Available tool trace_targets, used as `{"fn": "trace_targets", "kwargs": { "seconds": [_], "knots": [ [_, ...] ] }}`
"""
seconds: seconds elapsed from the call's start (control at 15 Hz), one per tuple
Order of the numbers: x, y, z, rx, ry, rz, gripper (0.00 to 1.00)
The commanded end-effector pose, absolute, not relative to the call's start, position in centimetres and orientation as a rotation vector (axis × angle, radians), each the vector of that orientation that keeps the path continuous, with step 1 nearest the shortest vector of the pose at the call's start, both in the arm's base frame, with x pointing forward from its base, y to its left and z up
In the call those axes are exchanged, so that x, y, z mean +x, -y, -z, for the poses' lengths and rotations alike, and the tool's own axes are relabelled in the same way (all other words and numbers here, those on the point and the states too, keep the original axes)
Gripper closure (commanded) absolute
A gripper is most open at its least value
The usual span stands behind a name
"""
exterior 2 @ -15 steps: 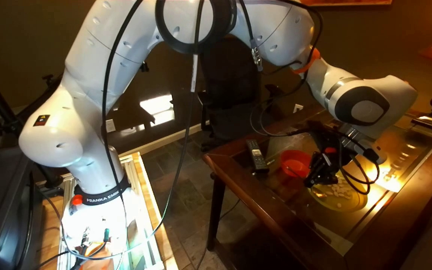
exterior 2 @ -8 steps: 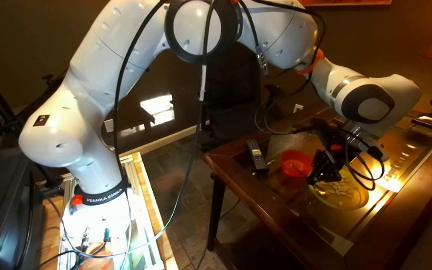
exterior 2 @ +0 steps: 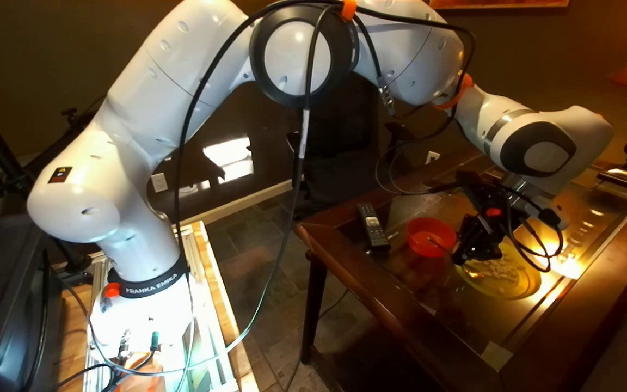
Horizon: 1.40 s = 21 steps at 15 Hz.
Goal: Transfer a spoonful of contents from the plate to the pink bowl
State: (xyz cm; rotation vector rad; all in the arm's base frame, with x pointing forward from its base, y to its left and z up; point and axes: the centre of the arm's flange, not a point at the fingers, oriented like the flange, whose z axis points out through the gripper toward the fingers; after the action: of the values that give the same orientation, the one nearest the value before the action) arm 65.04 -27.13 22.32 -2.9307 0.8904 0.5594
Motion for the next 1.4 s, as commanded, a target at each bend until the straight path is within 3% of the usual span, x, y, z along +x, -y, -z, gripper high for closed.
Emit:
{"fn": "trace_targets", "kwargs": {
  "seconds": [0.0,1.33],
  "knots": [
    [66.9,27.4,-22.5,-2.892,-0.891,-0.519,0.98],
    [70.6,27.8,-21.8,-2.861,-0.882,-0.405,0.98]
  ]
}}
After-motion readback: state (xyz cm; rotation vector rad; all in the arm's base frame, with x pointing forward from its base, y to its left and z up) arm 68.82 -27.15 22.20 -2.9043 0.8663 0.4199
